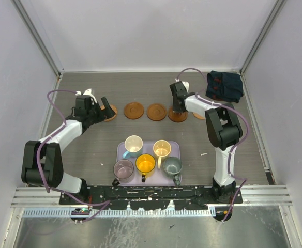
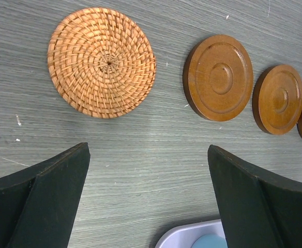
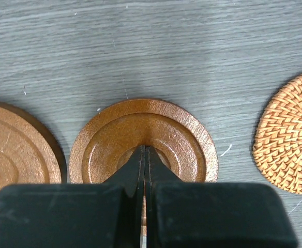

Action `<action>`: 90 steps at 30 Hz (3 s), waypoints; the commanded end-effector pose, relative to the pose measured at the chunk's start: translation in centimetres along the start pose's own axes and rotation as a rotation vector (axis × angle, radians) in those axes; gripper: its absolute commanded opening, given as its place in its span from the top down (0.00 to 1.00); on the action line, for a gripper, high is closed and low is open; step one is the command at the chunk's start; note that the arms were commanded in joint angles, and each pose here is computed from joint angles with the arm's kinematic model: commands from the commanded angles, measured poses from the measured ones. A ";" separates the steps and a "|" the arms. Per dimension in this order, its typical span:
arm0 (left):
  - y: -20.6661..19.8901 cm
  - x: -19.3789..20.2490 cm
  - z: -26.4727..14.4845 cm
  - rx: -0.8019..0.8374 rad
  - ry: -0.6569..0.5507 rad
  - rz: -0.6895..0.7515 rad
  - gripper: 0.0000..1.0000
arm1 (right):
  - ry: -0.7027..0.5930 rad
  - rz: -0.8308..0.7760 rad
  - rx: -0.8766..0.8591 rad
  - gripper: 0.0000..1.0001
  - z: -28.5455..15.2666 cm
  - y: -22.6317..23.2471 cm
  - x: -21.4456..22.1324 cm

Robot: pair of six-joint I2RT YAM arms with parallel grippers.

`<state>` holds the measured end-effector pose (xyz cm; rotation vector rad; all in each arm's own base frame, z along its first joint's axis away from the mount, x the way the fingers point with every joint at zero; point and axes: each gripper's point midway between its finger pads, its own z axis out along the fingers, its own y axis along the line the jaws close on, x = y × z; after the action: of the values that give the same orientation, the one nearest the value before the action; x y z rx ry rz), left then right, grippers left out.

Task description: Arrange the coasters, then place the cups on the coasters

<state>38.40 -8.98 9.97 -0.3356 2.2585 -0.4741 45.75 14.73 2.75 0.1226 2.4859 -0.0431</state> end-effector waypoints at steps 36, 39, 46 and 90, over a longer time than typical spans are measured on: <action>-2.5 -3.4 -0.4 0.088 -0.102 0.035 0.02 | -0.162 0.010 -0.141 0.99 -6.6 2.7 -6.5; -2.5 -3.3 -0.7 0.091 -0.103 0.036 0.02 | -0.133 -0.027 -0.205 0.99 -7.8 4.9 -5.0; -2.0 -2.7 -0.9 0.073 -0.097 0.038 0.02 | -0.061 -0.096 -0.252 0.99 -8.5 8.5 -0.2; -1.5 -2.0 -0.6 0.058 -0.082 0.038 0.02 | 0.059 -0.148 -0.283 0.99 -4.3 13.9 5.9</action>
<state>38.58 -9.16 10.24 -0.3252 2.2418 -0.4876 38.68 28.96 2.22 -0.2169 2.5647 0.2769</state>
